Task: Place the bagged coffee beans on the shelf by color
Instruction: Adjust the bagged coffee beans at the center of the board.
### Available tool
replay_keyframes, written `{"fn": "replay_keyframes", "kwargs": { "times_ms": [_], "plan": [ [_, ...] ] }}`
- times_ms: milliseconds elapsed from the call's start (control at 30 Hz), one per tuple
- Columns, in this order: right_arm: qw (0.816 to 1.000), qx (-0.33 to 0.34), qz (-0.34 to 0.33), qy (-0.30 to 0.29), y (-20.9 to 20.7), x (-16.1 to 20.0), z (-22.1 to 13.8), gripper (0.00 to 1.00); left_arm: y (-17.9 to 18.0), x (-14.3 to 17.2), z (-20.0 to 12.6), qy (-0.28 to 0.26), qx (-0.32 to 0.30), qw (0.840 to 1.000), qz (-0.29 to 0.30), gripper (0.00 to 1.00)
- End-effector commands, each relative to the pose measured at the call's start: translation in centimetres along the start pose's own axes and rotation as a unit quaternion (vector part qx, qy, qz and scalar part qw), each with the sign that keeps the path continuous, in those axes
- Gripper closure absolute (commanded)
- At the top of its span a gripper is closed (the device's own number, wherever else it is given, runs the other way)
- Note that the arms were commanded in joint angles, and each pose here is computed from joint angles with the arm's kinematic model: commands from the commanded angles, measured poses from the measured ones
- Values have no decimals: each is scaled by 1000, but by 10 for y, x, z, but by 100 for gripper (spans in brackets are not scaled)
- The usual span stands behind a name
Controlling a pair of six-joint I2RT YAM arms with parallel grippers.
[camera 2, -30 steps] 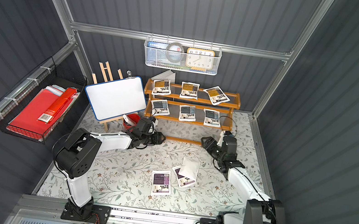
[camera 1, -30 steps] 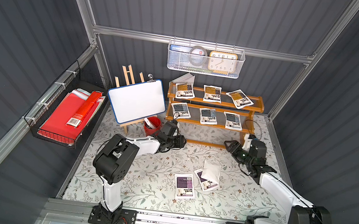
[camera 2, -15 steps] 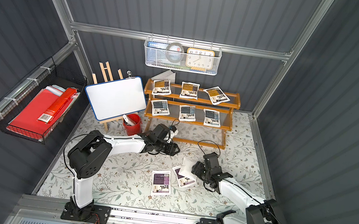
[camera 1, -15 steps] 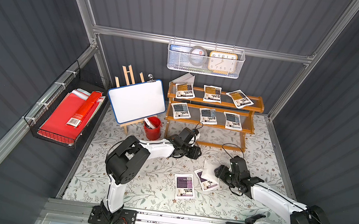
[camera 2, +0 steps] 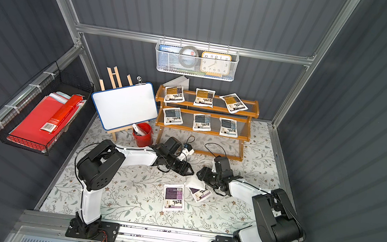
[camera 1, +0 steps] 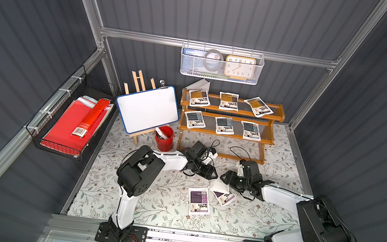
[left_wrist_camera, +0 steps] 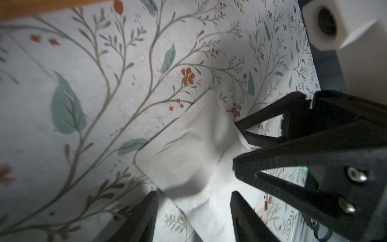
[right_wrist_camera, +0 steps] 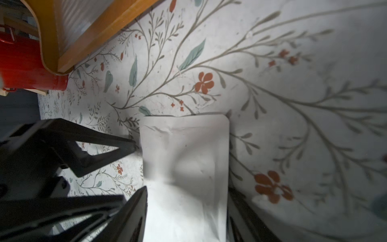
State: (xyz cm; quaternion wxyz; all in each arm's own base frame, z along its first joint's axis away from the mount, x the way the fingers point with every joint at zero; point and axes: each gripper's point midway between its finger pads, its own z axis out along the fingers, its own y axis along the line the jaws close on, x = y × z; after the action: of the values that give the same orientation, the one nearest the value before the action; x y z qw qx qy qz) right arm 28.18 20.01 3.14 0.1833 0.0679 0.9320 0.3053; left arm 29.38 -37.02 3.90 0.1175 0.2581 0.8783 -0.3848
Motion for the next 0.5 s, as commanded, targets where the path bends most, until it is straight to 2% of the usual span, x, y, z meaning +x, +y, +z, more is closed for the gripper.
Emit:
{"fn": "replay_keyframes", "kwargs": {
  "times_ms": [0, 133, 200, 333, 400, 467],
  "plan": [
    [998, 4, -2, 57, -7, 22, 12, 37, 0, 28, 10, 44, 39, 998, -7, 40],
    [997, -12, 1, 82, -2, 27, 24, 40, 5, 36, 12, 53, 36, 998, -23, 40],
    [996, -9, 1, 89, -3, 29, 30, 45, 10, 37, 12, 51, 27, 998, -28, 40],
    [996, -21, 2, 85, 3, 28, 34, 71, 19, 34, 7, 42, 10, 998, -37, 40],
    [997, -21, 2, 79, 4, 26, 33, 79, 23, 32, 4, 36, 6, 998, -44, 40],
    [998, -12, 1, 66, 3, 22, 30, 83, 27, 28, 0, 28, 1, 998, -50, 40]
  ]
}}
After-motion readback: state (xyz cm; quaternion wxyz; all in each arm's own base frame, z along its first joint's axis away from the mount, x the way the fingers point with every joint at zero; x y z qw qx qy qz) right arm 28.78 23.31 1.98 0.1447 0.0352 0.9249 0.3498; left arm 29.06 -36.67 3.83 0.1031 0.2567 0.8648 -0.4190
